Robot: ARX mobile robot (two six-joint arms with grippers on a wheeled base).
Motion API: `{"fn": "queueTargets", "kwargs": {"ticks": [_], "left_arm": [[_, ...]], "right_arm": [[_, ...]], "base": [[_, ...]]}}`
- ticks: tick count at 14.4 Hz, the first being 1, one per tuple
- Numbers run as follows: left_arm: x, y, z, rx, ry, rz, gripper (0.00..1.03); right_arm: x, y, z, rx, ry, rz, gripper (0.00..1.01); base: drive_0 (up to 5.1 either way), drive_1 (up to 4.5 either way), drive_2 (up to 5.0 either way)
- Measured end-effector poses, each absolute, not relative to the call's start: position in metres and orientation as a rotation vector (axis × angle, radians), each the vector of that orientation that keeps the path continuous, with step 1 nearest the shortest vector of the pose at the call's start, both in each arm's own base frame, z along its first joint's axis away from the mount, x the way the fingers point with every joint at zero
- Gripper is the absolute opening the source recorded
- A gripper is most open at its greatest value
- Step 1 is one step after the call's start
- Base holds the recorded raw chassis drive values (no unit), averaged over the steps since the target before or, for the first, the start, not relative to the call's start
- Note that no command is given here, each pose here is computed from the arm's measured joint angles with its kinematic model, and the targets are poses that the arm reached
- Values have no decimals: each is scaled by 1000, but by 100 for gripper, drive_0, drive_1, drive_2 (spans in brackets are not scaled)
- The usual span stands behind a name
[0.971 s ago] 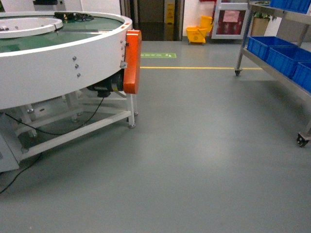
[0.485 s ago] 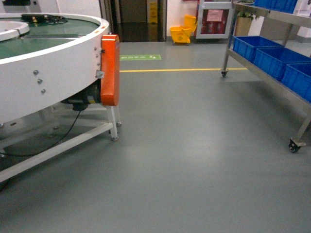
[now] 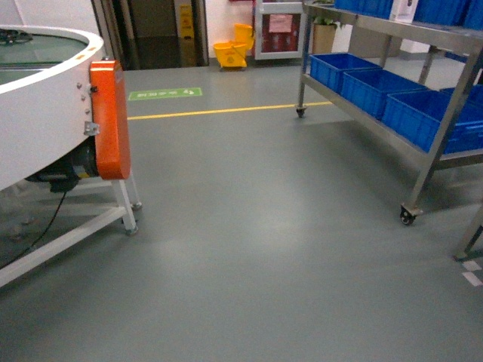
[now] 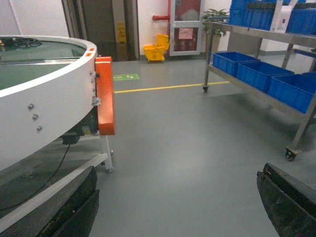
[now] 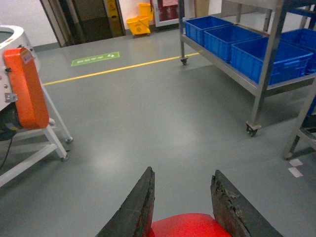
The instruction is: Pick red block from blue box to shelf
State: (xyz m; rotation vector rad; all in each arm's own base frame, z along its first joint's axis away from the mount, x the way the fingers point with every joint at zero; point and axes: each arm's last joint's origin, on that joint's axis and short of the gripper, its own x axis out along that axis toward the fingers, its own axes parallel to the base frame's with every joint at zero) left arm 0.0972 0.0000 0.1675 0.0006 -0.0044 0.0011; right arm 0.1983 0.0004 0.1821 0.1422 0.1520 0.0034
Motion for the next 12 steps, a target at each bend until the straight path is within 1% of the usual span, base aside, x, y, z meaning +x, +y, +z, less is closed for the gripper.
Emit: {"fn": "queueTargets", "kwargs": {"ticks": [12], "left_arm": [[97,0,168,1,-4,1,98]], "right_arm": [[198,0,182,142,152,3,28]], "base": [[-158,-60,-257]]}}
